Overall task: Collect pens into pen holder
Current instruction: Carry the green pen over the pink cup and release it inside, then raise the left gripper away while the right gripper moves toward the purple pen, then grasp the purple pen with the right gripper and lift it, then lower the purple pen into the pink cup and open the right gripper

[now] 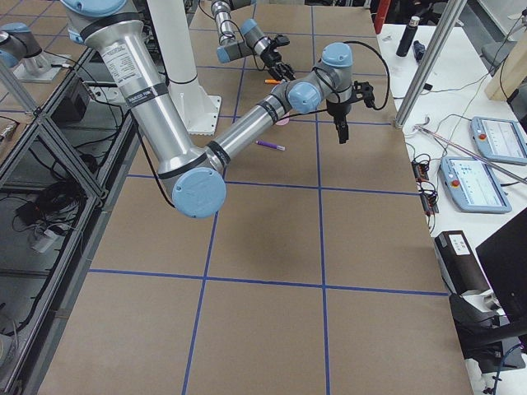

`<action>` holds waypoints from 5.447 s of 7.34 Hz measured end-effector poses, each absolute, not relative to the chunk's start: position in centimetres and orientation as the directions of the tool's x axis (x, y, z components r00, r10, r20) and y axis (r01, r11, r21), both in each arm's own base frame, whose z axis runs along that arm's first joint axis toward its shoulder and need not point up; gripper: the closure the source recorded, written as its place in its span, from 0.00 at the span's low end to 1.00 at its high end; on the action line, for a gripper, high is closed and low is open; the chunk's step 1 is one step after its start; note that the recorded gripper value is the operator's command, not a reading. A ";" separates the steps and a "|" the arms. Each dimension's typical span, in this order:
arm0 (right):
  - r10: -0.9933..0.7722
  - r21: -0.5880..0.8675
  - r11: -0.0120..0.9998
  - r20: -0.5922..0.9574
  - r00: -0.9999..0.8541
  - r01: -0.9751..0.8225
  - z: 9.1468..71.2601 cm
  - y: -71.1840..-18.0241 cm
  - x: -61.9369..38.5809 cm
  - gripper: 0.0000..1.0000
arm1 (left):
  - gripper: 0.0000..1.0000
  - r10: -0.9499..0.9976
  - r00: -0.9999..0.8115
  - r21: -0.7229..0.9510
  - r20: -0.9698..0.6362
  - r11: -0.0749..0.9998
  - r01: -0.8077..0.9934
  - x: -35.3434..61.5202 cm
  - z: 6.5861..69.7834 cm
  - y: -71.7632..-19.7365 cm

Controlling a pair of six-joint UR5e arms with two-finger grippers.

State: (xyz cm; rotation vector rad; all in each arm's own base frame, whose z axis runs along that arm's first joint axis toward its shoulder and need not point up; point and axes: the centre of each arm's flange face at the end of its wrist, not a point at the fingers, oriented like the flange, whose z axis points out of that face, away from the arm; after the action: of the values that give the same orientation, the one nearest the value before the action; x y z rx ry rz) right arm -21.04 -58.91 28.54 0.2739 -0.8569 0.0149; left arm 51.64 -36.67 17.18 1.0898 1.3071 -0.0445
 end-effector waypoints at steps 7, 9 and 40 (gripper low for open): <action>0.206 0.023 0.942 0.750 0.629 -0.336 27.5 -49.4 -32.9 0.02 | 0.01 0.380 0.629 0.516 -0.679 0.856 0.039 34.3 20.2 -46.0; 0.242 0.009 0.933 0.722 0.648 -0.359 28.5 -46.1 -37.9 0.03 | 0.00 0.408 0.658 0.483 -0.633 0.872 -0.076 27.3 22.9 -49.3; 0.146 0.362 0.628 0.814 0.562 -0.689 16.1 -35.1 -55.8 0.04 | 0.00 0.408 0.660 0.465 -0.631 0.880 -0.099 26.1 26.4 -51.1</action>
State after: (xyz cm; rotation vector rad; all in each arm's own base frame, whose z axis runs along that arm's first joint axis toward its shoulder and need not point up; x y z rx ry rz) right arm -55.81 -35.12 16.08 0.7396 -0.8355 0.5483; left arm 26.10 -51.10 26.43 0.4145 0.8040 0.2964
